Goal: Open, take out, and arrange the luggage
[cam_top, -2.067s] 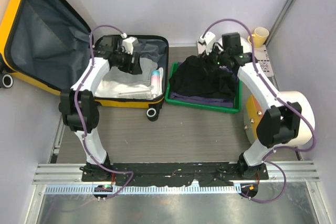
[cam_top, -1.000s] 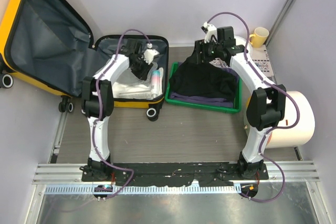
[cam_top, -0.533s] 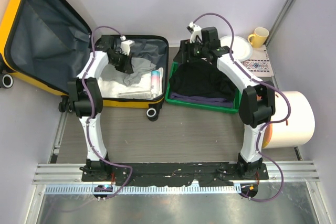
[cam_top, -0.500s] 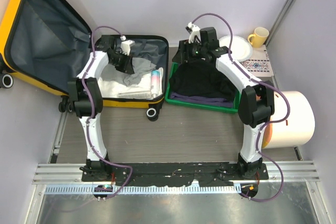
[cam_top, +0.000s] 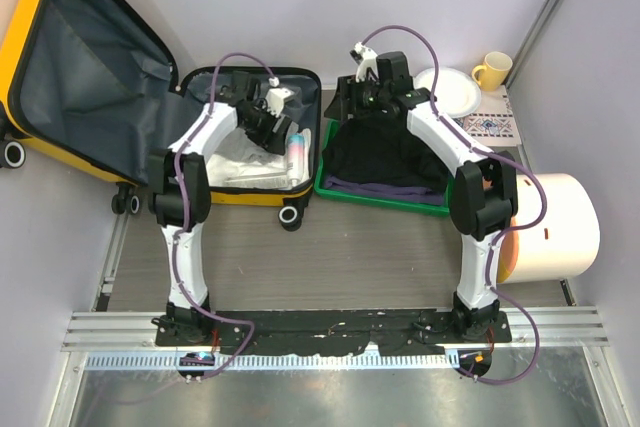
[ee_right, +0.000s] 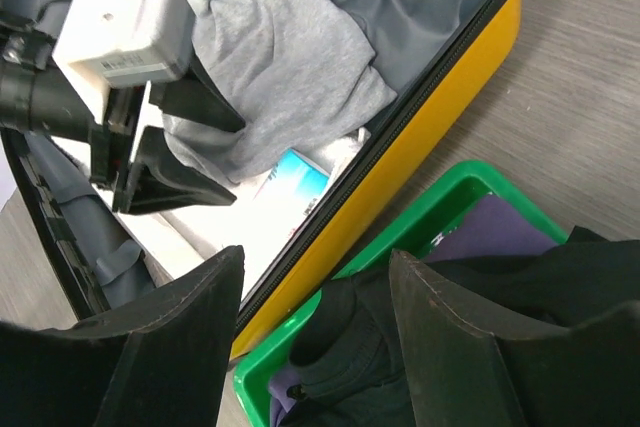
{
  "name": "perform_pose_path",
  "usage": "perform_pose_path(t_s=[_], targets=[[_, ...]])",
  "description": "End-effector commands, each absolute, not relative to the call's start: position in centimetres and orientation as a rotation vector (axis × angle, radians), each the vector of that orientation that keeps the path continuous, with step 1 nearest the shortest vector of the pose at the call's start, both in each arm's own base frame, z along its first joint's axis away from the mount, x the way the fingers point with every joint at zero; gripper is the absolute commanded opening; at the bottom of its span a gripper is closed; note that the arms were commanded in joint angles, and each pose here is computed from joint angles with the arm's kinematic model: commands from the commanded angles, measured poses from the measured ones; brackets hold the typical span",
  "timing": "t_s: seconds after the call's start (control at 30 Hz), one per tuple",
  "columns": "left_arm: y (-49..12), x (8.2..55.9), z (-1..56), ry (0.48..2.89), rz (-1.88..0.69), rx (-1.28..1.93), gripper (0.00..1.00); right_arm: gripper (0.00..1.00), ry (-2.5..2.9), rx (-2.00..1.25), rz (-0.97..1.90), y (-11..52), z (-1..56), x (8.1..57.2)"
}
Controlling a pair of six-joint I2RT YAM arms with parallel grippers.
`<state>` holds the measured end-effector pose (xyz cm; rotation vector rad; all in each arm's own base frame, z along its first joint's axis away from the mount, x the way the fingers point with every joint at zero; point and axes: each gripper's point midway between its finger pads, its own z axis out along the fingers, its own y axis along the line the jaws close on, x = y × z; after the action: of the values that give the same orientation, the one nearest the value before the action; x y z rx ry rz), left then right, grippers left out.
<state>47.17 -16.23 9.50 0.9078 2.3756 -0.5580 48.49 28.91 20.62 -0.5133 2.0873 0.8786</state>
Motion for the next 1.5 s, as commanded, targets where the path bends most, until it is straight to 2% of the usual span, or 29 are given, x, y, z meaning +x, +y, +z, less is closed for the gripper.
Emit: perform_pose_path(t_s=[0.0,0.17,0.27,0.3,0.4,0.57,0.77,0.97,1.1,1.47], targets=[[-15.8,48.2,9.1,2.359,-0.396,0.967,0.68,0.66,1.986,-0.513,0.881,29.4,24.0,49.6],[-14.7,48.4,7.7,2.425,-0.329,0.986,0.65,0.66,1.985,-0.512,0.882,29.5,23.9,49.7],[-14.4,48.0,7.4,2.448,-0.328,1.011,0.55,0.66,1.982,-0.505,0.888,29.9,23.8,49.9],[-14.4,48.1,7.6,2.447,-0.329,1.013,0.46,0.65,1.982,-0.5,0.886,30.1,23.8,50.1],[-13.9,48.4,8.8,2.443,-0.395,0.931,0.29,0.66,1.975,-0.496,0.893,31.5,23.9,50.3],[-12.1,48.7,12.6,2.412,-0.581,0.732,0.22,0.64,1.978,-0.401,0.89,33.9,23.9,51.2],[-10.1,48.6,15.9,2.339,-0.672,0.627,0.02,0.67,2.047,-0.184,0.987,38.4,22.4,51.4],[-10.0,48.7,15.8,2.326,-0.711,0.59,0.0,0.69,2.081,-0.136,1.036,43.2,20.0,50.7],[-8.3,49.3,16.1,2.316,-0.73,0.507,0.0,0.72,2.082,-0.098,0.957,43.7,18.3,51.7],[-7.3,49.1,16.6,2.297,-0.736,0.517,0.0,0.77,2.091,-0.034,0.966,44.7,16.0,53.1]])
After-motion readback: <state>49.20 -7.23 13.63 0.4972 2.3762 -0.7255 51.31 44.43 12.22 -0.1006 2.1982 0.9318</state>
